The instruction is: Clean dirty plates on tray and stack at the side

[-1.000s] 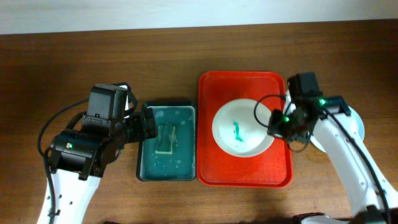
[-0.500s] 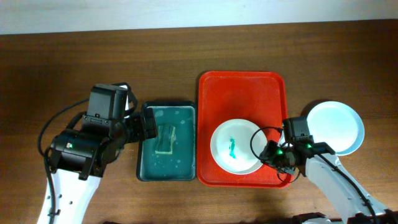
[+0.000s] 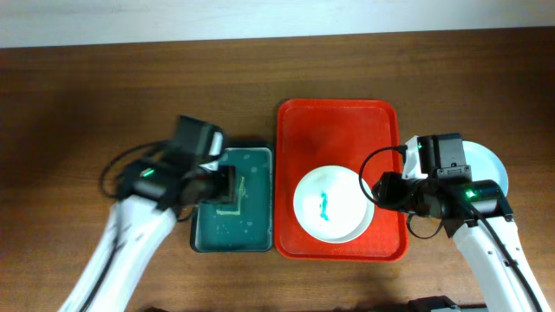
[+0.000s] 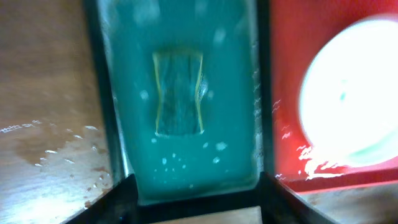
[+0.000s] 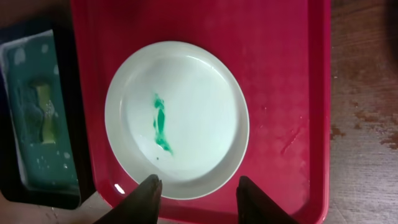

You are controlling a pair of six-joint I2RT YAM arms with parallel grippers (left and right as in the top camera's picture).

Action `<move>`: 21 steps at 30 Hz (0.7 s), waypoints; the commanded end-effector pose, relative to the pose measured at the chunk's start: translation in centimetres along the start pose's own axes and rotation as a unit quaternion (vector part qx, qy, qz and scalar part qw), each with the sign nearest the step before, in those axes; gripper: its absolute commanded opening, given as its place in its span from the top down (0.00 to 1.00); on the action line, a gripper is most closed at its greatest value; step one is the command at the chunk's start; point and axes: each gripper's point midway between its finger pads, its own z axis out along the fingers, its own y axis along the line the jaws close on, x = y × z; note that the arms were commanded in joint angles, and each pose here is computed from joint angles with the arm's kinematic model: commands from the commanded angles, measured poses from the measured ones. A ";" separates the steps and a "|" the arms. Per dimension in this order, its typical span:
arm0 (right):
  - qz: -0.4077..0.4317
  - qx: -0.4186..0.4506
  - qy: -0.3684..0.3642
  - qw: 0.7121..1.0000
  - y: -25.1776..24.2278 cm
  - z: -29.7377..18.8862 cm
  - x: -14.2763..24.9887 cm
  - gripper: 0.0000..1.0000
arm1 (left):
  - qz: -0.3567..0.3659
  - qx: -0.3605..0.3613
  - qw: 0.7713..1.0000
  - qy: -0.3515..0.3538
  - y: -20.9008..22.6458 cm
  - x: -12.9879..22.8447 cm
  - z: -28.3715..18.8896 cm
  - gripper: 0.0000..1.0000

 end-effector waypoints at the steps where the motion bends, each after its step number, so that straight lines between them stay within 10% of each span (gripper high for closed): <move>1: -0.007 0.008 -0.002 1.000 -0.2 -0.3 -0.1 0.58 | 0.014 -0.026 0.995 0.100 0.5 3.0 6.6 0.55; 9: -0.007 0.009 -0.001 1.000 -0.3 -0.3 -0.1 0.54 | -0.005 -0.050 0.980 0.192 1.2 5.2 15.2 0.75; 11: -0.007 0.009 -0.001 1.000 -0.3 -0.3 -0.1 0.54 | -0.005 -0.055 0.977 0.206 1.4 5.8 16.0 1.00; 17: -0.007 0.009 -0.001 1.000 -0.3 -0.3 -0.1 0.54 | -0.005 -0.052 0.979 0.198 0.9 4.3 13.9 1.00; 21: -0.007 0.009 -0.002 1.000 -0.3 -0.3 -0.1 0.53 | -0.005 -0.044 0.987 0.156 0.4 2.2 11.1 0.23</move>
